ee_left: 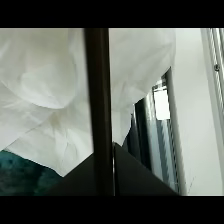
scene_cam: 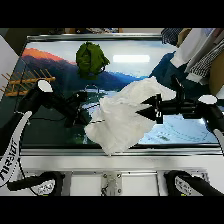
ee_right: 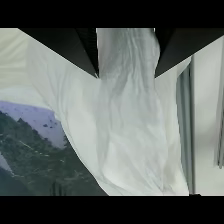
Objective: Fold the clothes and pants, and hang the long-sleeved shirts on hangers.
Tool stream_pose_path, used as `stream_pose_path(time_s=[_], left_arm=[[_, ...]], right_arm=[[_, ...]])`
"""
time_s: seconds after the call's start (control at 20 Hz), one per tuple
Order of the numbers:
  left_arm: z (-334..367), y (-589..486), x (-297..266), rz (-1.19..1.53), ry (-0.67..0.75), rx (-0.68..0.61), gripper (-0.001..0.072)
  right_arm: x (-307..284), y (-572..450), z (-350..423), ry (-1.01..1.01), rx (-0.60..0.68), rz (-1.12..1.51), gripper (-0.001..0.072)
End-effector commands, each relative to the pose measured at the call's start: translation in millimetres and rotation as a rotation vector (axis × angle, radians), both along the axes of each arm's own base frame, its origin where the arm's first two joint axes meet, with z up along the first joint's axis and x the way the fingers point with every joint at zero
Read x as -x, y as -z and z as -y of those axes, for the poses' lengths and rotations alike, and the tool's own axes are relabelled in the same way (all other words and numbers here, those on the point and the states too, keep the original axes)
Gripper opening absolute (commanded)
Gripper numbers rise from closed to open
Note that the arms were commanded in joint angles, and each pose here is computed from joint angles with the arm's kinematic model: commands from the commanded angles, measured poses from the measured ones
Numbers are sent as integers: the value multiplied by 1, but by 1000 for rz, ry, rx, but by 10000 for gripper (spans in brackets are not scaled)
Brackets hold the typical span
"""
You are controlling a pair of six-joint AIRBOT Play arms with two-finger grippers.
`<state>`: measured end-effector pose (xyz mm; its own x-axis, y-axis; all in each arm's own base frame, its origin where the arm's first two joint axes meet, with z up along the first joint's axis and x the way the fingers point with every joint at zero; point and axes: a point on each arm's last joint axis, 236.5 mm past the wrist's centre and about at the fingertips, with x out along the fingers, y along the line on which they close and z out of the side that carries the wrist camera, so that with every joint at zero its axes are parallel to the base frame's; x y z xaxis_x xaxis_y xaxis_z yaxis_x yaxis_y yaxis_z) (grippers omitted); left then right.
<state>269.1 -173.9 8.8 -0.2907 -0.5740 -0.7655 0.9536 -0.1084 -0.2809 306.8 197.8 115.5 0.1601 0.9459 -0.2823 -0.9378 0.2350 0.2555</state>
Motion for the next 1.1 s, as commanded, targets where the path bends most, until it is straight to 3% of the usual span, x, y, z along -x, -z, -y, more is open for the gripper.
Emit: stream_pose_path(time_s=[0.0, 0.7, 0.75, 0.8, 0.85, 1.05], left_arm=[[0, -1, 1, -3, 3, 2, 11], [0, -1, 1, -3, 2, 2, 11], [1, -1, 1, -3, 2, 3, 11], [0, -1, 1, -3, 1, 2, 11], [0, -1, 1, -3, 2, 2, 11], [0, -1, 1, -3, 2, 2, 11]], right_arm=[[-1, 6, -10, -8, 9, -4, 352], [-6, -10, -19, -8, -68, 40, 348], [-6, -11, -19, -8, -69, 41, 317], [-5, -10, -19, -11, -67, 47, 70], [-5, -10, -19, -14, -66, 54, 12], [-5, -10, -19, -49, -41, 191, 12]])
